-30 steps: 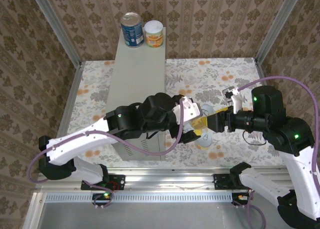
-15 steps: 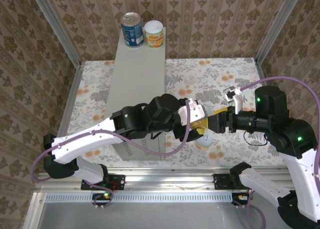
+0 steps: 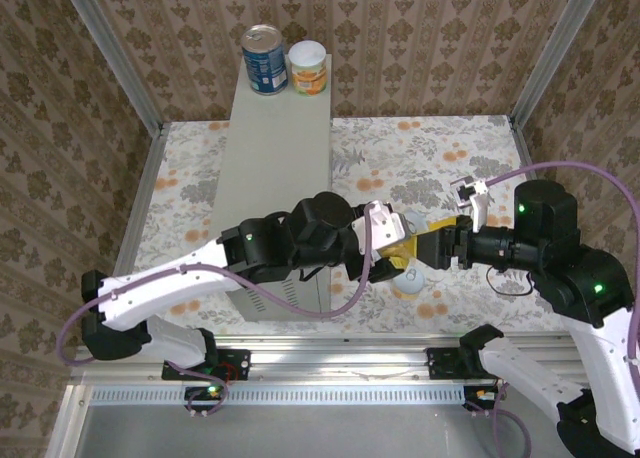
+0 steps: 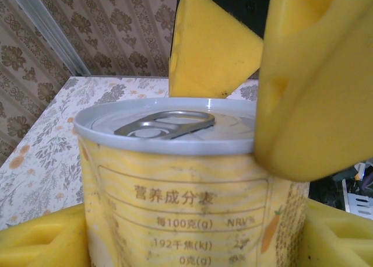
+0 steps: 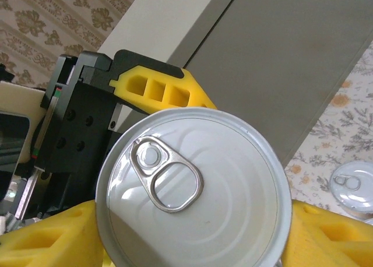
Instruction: Place and organize the canned foods onto the counter
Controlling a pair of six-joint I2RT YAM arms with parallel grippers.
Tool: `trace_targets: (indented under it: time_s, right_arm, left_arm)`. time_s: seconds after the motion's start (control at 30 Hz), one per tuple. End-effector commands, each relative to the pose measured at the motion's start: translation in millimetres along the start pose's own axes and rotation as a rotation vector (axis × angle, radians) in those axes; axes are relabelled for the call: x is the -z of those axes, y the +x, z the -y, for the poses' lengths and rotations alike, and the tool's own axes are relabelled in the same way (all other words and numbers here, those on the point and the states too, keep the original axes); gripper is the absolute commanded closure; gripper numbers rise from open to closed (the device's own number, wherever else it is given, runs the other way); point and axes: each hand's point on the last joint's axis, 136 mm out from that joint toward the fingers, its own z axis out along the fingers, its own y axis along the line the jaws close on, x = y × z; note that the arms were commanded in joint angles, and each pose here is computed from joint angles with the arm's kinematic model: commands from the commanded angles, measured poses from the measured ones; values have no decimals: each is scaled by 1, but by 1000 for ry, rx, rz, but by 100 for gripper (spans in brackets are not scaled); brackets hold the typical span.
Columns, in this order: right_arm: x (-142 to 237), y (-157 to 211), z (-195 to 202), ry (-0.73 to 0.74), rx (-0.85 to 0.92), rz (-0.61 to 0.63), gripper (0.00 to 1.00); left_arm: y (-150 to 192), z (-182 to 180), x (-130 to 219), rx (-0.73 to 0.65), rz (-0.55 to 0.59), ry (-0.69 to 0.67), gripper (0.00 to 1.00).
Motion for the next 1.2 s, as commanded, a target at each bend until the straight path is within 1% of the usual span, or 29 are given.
trace_targets:
  time_s: [0.0,0.1,0.17,0.23,0.37,0.43,0.57,0.67,0.97,1.17]
  right_arm:
    - [9,-17,-32,-150,71,88,24]
    - [10,-18,-33,-160,84,121,14]
    - [11,-18,-32,-163,94,145,10]
    - [10,-19,-30,-157,98,163,8]
    - [7,-21,-25,-152,105,194,7]
    - [7,-24,-24,-151,115,221,6]
    - [12,-29,-25,-152,160,299,6]
    - [19,-34,-28,-159,192,359,6]
    - [16,-36,-32,-198,200,372,6]
    - [15,-39,-32,-205,198,383,4]
  left_arm:
    - [-39,8,19,26,181,46,38]
    - [-48,7,26,42,243,47,38]
    - [-52,7,29,47,271,46,38]
    - [-55,6,31,52,287,43,38]
    - [-58,3,35,64,313,28,38]
    - [-62,2,38,78,344,25,38]
    - [-69,1,44,108,399,28,38]
    - [-70,-1,45,119,409,25,38]
    - [-72,-4,42,139,430,12,38]
    - [-75,-6,38,149,440,14,38]
